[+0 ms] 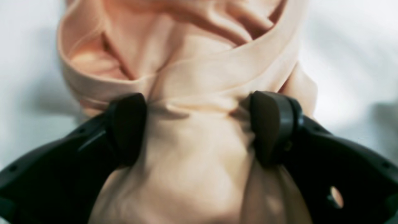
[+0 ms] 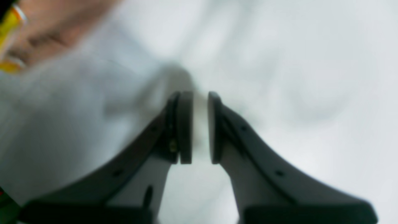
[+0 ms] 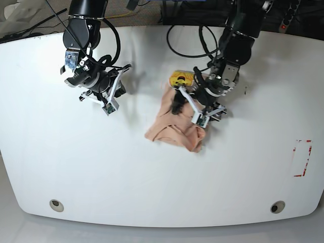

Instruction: Fold the T-shirt properly

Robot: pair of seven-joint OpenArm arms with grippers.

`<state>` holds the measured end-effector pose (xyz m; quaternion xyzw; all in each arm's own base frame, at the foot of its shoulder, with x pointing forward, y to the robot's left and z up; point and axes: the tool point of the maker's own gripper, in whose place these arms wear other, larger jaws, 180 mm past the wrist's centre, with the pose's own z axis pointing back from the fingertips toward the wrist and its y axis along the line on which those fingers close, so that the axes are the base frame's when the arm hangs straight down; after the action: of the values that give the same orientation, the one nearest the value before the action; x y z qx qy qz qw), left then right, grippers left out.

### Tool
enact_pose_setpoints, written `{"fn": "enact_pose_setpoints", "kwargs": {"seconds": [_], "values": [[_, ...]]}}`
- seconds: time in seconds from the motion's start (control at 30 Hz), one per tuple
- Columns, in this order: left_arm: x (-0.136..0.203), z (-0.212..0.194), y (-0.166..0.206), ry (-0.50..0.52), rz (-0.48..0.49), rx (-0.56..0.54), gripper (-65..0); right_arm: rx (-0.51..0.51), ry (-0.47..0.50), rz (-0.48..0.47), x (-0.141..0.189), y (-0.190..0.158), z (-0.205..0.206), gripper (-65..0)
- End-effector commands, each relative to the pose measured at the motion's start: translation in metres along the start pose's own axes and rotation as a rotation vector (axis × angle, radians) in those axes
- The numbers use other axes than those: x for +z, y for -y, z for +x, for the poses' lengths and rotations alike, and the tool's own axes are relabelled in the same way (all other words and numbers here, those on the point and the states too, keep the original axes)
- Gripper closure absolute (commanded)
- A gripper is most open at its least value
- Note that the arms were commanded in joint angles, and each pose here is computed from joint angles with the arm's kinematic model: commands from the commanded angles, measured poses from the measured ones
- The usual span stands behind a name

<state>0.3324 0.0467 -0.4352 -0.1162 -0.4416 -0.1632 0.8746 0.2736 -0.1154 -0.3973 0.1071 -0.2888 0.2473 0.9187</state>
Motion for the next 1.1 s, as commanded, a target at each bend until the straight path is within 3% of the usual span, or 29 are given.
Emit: {"fn": "enact_pose_setpoints", "kwargs": {"seconds": [0.0, 0.1, 0.3, 0.63, 0.93, 1.07], "values": [[0.019, -0.054, -0.064, -0.228, 0.163, -0.091, -48.5, 0.023, 0.07, -0.017, 0.009, 0.004, 0.021, -7.3], [0.038, -0.061, -0.115, -0.259, 0.253, -0.117, -48.5, 0.024, 0.072, -0.019, 0.009, 0.004, 0.022, -7.3], [0.076, -0.063, -0.19, -0.307, 0.329, -0.186, -48.5, 0.032, 0.084, -0.026, 0.012, 0.005, 0.026, -7.3], [0.173, -0.092, -0.306, -0.466, 0.485, -0.211, -47.9, 0.054, 0.119, -0.044, 0.021, 0.004, 0.037, -7.3], [0.238, -0.095, -0.349, -0.471, 0.526, -0.234, -47.9, 0.059, 0.126, -0.047, 0.022, 0.004, 0.04, -7.3], [0.249, -0.072, -0.358, -0.412, 0.548, -0.233, -47.9, 0.057, 0.126, -0.045, 0.022, 0.003, 0.039, -7.3]]}}
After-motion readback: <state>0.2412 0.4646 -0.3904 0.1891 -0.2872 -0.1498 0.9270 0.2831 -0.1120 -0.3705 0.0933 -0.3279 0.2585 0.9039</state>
